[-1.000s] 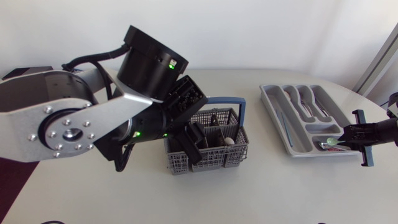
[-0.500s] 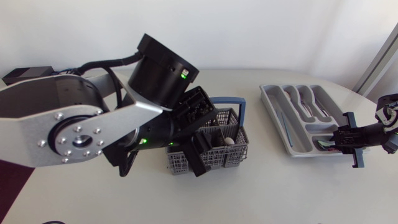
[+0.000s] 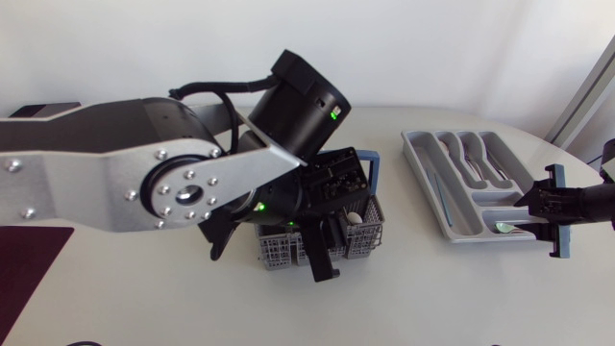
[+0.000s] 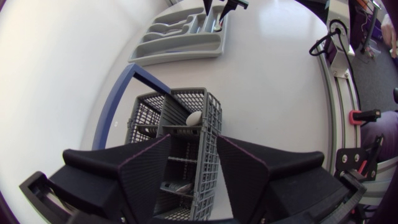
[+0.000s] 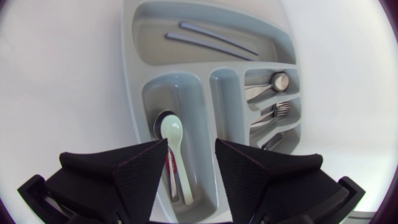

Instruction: Sort the cutlery from the basket into the organizer compartments.

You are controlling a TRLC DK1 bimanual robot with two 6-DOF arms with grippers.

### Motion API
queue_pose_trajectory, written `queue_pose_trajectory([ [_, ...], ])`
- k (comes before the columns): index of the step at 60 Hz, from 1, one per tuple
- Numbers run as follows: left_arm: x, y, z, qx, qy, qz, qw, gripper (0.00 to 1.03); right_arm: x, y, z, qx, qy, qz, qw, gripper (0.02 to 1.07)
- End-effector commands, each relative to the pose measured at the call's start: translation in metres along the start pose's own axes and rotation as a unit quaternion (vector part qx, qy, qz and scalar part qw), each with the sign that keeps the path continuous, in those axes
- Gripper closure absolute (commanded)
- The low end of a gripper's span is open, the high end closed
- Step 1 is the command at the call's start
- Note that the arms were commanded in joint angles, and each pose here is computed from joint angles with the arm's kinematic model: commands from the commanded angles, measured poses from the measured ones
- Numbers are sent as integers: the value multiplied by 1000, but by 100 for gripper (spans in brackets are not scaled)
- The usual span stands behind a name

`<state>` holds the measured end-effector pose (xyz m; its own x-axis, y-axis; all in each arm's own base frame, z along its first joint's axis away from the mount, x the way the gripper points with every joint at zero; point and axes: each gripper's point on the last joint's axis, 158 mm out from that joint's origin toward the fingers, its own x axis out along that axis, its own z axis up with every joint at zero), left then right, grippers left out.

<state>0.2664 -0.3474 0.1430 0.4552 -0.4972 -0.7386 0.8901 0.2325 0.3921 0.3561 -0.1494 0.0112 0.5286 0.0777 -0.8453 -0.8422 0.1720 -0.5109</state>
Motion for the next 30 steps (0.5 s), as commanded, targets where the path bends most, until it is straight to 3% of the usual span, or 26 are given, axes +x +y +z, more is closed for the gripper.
queue_pose_trajectory([
  [1, 4, -2, 11, 36, -4, -13, 999, 50, -7, 15, 19, 33, -23, 13, 999, 47],
  [14, 12, -8, 0, 53, 15, -27, 998, 49, -31, 36, 86, 116, -95, 60, 987, 47],
  [30, 10, -15, -20, 52, 29, -33, 998, 49, -78, 33, 187, 202, -160, 69, 964, 47],
])
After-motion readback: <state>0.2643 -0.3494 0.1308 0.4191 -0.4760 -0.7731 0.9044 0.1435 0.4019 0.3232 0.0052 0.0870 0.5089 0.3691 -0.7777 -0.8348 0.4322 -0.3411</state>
